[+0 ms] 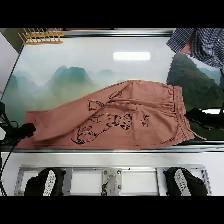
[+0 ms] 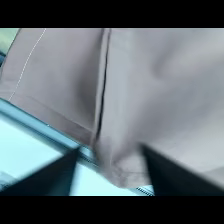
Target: Fold the clothes and pants, and hang the long-sleeved shirts on hangers.
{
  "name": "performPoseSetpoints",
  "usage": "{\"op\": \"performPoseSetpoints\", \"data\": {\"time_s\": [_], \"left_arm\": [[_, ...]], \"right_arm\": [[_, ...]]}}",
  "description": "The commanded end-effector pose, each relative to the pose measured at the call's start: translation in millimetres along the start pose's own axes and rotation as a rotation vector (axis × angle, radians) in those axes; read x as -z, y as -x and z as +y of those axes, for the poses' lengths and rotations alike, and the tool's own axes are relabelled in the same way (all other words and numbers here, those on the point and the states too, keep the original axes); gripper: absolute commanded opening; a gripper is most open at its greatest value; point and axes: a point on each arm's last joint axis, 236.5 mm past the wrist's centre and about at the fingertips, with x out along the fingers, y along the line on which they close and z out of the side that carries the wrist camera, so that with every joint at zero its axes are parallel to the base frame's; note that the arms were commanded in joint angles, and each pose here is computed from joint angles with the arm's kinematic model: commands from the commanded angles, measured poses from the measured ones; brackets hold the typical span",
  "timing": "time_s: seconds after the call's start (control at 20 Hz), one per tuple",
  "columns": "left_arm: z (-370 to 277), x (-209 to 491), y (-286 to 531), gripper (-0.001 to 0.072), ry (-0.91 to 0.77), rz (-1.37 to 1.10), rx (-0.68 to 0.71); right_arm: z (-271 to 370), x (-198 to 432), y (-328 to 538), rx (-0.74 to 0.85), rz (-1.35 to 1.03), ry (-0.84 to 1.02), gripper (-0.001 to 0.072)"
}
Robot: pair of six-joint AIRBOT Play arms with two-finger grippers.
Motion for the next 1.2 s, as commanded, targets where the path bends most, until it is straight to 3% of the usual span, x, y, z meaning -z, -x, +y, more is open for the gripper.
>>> {"op": "performPoseSetpoints", "data": {"time_s": [0.0,0.15,0.3,0.55,0.85,1.15], "left_arm": [[-17.7,-6.0,1.2,0.0560,-0.065,-0.047,0.087],[-48.6,-31.8,3.5,0.0560,-0.124,-0.023,0.213],[-69.2,-64.2,-4.0,0.0560,-0.299,-0.002,0.295],[-75.9,-109.3,-50.3,0.0560,-0.466,0.068,0.317],[-114.8,-113.0,-107.9,0.0551,-0.684,0.176,0.384],[-152.2,-110.0,-136.8,0.0551,-0.767,0.290,0.436]], "right_arm": [[0.1,0.2,-0.2,-0.001,0.001,0.000,0.0582],[0.1,0.2,-0.3,-0.001,0.001,-0.001,0.0582],[0.2,0.2,-0.3,-0.001,0.001,0.000,0.0582],[0.0,0.2,-0.3,0.000,0.001,0.000,0.0582],[0.1,0.2,-0.3,-0.001,0.001,-0.001,0.0582],[0.1,0.3,-0.3,-0.001,0.002,-0.001,0.0582]]}}
